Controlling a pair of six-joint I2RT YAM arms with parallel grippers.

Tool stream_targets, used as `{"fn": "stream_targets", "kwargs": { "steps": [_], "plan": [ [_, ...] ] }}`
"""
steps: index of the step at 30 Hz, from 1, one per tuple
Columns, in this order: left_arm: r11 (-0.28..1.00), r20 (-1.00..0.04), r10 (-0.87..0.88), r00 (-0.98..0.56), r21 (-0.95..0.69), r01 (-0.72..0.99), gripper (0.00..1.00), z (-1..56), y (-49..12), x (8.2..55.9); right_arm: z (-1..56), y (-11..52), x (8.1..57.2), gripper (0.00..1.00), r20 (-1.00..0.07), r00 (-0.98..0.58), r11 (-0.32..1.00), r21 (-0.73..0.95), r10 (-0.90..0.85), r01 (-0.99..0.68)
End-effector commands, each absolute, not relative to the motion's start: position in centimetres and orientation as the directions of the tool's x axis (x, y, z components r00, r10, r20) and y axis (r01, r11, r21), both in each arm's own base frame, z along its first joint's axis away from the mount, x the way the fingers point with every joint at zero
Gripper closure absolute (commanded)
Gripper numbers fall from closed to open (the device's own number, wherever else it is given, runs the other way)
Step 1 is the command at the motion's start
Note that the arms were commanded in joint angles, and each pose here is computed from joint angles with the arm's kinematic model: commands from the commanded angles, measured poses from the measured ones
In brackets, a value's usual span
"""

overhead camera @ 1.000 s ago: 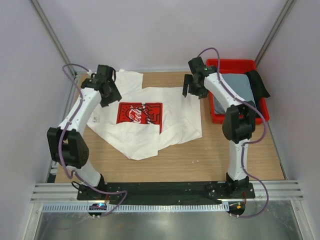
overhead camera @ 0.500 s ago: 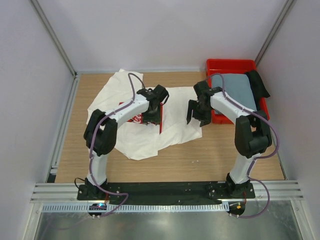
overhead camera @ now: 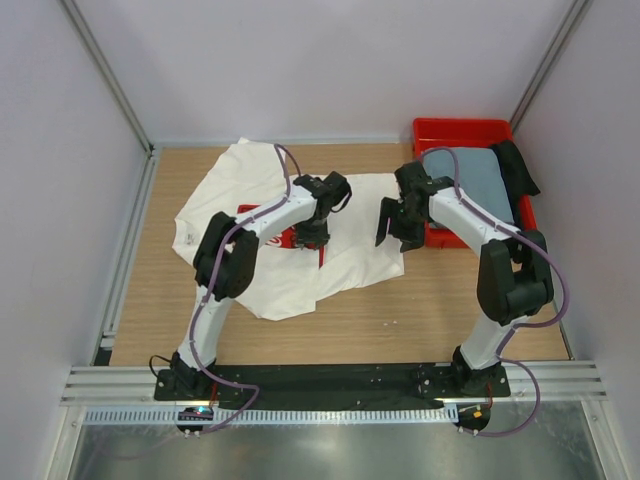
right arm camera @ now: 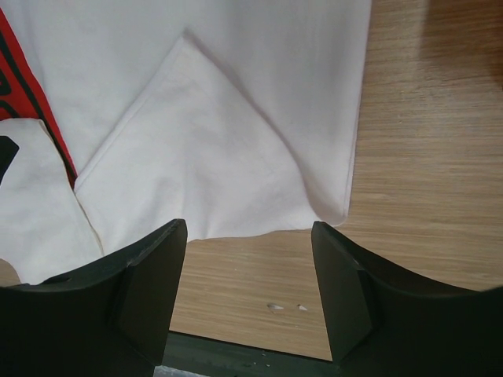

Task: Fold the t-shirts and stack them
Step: Flatten the tshirt out

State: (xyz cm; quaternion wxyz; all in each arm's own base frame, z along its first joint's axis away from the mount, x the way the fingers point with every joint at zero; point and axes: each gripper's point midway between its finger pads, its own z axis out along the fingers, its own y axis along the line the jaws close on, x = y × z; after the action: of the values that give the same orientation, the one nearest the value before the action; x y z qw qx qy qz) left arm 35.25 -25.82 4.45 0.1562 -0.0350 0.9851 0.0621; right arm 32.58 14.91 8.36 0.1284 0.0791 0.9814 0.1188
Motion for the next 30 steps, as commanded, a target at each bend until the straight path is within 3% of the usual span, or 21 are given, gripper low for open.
{"fn": "stream_targets", "kwargs": {
  "steps": [1,11,14,18,22,25,28,29,30],
  "plan": [
    [0.981,-0.309,-0.07,-0.948,0.149,-0.121,0.62,4.3,-24.5,35.3,9.5,15.2,33.1,0.3,-0.271,-0.945,0.952,0.288,0.184,0.103],
    [0.975,-0.274,-0.065,-0.959,0.188,-0.12,0.62,2.4,-22.9,35.4,9.0,15.4,33.1,0.3,-0.254,-0.95,0.949,0.298,0.183,0.103],
    [0.976,-0.262,-0.058,-0.963,0.188,-0.11,0.66,1.8,-22.8,35.4,8.8,15.4,33.2,0.3,-0.248,-0.951,0.949,0.297,0.182,0.104],
    [0.975,-0.278,-0.06,-0.959,0.189,-0.116,0.82,2.3,-22.7,35.8,8.5,15.5,33.3,0.3,-0.239,-0.954,0.949,0.296,0.181,0.106],
    [0.975,-0.313,-0.061,-0.948,0.183,-0.123,0.89,3.8,-22.5,36.0,8.3,15.6,33.3,0.3,-0.229,-0.956,0.949,0.296,0.183,0.111],
    [0.977,-0.324,-0.064,-0.944,0.173,-0.125,0.9,4.6,-22.4,36.0,8.1,15.8,33.6,0.3,-0.223,-0.958,0.948,0.298,0.182,0.111],
    [0.979,-0.315,-0.067,-0.947,0.162,-0.124,0.83,4.4,-22.4,35.9,8.1,16.0,34.0,0.3,-0.219,-0.958,0.946,0.304,0.183,0.111],
    [0.979,-0.31,-0.071,-0.948,0.159,-0.125,0.84,4.3,-22.3,35.9,8.2,16.0,34.1,0.3,-0.22,-0.958,0.945,0.307,0.186,0.113],
    [0.978,-0.302,-0.072,-0.95,0.164,-0.127,0.92,4.0,-22.1,35.8,8.3,16.2,34.2,0.3,-0.219,-0.958,0.944,0.309,0.187,0.113]
  ]
}}
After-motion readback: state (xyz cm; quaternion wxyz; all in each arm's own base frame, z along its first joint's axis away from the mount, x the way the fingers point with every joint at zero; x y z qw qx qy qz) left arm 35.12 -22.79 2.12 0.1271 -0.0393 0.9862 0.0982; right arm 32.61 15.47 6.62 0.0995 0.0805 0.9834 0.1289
